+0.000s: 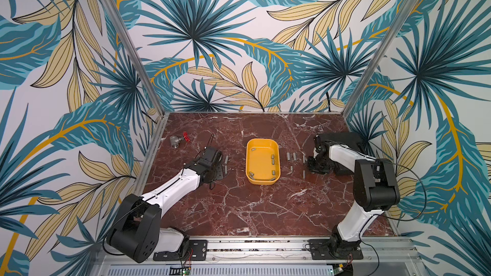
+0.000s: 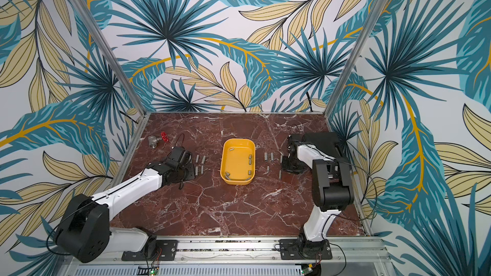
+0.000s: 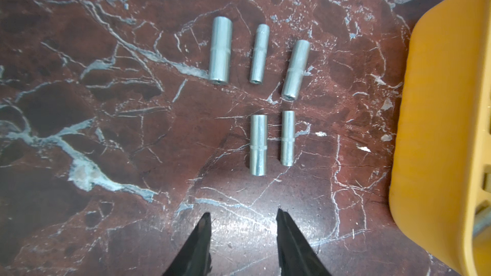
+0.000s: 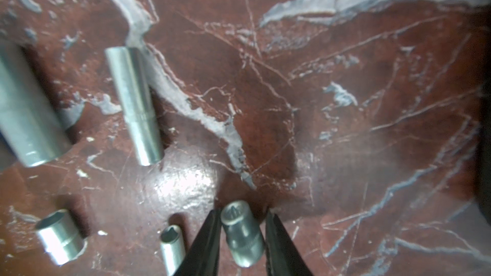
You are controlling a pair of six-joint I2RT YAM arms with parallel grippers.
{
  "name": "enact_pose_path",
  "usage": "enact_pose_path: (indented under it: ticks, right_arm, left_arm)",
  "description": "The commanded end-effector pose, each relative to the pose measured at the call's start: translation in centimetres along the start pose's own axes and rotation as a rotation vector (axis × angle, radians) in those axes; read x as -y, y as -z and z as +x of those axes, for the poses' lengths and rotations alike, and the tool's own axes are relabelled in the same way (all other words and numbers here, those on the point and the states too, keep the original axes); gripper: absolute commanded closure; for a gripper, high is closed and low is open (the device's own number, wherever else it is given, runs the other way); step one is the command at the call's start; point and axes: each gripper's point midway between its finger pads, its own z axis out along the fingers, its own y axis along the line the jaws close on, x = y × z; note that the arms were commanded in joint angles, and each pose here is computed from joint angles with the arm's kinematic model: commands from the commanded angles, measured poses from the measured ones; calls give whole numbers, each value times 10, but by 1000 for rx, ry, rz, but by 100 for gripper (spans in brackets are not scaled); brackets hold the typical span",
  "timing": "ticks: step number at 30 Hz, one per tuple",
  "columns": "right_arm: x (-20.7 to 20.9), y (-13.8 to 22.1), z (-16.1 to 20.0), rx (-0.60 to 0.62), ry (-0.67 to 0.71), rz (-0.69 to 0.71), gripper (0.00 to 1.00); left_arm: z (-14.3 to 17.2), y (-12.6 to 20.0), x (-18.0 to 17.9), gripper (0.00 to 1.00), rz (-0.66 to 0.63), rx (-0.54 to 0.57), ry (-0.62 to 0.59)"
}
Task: Take out the socket from the storage box
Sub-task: Pick up the socket head at the center of the board, then place the socket head at the center of the board.
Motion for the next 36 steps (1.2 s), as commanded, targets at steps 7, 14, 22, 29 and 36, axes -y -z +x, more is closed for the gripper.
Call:
enact_pose_path:
  ticks: [7, 14, 22, 29, 36]
  right_arm:
    - [-4, 7, -1, 3, 4, -30, 80]
    - [-26, 38, -6, 56, 29, -92, 81]
    - [-61, 42, -2, 62, 88, -124, 81]
    - [-73, 22, 2, 23, 108, -113, 80]
    - [-71, 5, 7, -15, 116, -87, 76]
  left_arm:
    - [2, 1, -4, 56, 0, 11, 10]
    - [0, 0, -2, 56, 2, 14, 11]
    - [0, 0, -2, 56, 4, 11, 15]
    - [1, 2, -2, 56, 3, 11, 10]
    - [2, 3, -3, 56, -1, 10, 8]
